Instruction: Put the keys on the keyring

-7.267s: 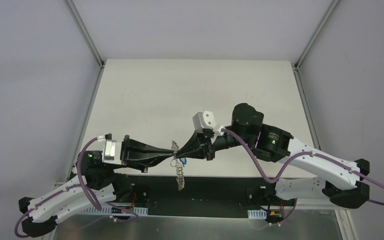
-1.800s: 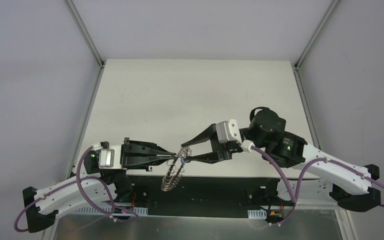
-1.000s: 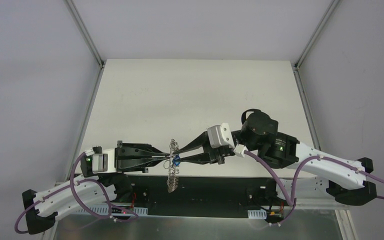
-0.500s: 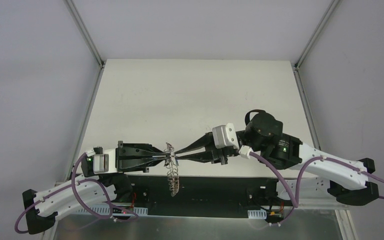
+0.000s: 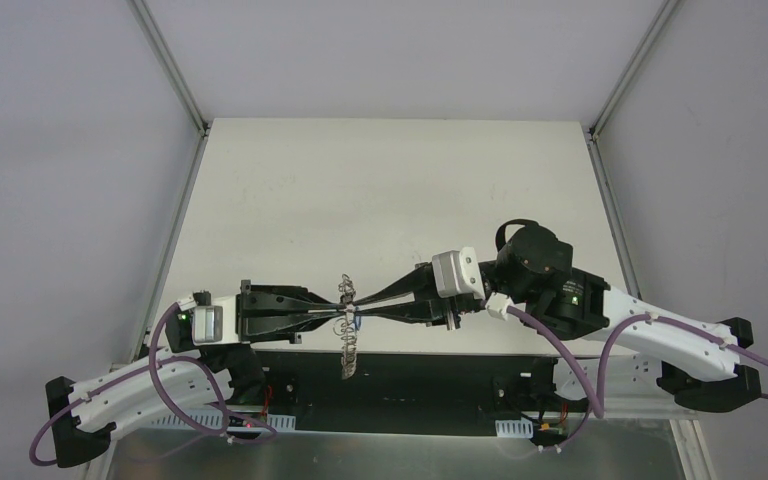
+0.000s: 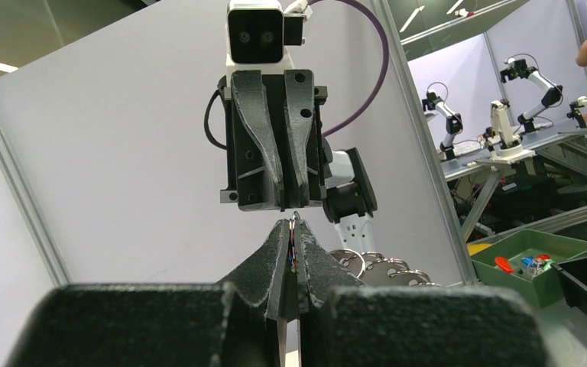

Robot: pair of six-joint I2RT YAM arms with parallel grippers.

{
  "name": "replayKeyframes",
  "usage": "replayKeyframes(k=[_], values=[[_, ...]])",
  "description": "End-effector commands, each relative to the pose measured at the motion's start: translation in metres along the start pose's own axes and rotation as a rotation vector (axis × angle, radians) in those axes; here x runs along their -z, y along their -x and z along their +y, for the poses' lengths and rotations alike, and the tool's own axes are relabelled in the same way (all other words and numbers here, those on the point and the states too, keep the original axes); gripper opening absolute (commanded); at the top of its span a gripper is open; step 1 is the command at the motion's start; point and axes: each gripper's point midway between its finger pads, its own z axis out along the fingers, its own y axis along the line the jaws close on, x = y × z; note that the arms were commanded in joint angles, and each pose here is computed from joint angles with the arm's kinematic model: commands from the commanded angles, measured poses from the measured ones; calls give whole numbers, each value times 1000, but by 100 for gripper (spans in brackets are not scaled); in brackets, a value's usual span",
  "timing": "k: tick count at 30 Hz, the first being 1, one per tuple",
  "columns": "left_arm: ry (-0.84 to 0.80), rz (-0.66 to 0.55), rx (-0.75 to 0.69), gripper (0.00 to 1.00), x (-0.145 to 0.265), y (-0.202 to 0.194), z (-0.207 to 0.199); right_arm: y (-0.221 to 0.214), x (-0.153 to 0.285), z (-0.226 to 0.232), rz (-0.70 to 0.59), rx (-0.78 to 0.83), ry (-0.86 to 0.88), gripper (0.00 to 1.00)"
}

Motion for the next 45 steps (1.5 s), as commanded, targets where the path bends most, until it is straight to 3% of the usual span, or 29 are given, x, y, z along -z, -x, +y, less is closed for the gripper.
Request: replayKeyframes(k=[1,29,35,45], values=[[0,-85,-54,0,-5,25,1,17,1,-3,-50,41,-16,16],[1,-90,-60,0,-6,28,2,3,2,-2,3,19,-16,13],[3,-90,-62,0,-6,28,2,0,3,-2,16,18,-14,0],[2,-93,-70,0,-5,29,1,-6,6,1,26,12,-16,0]])
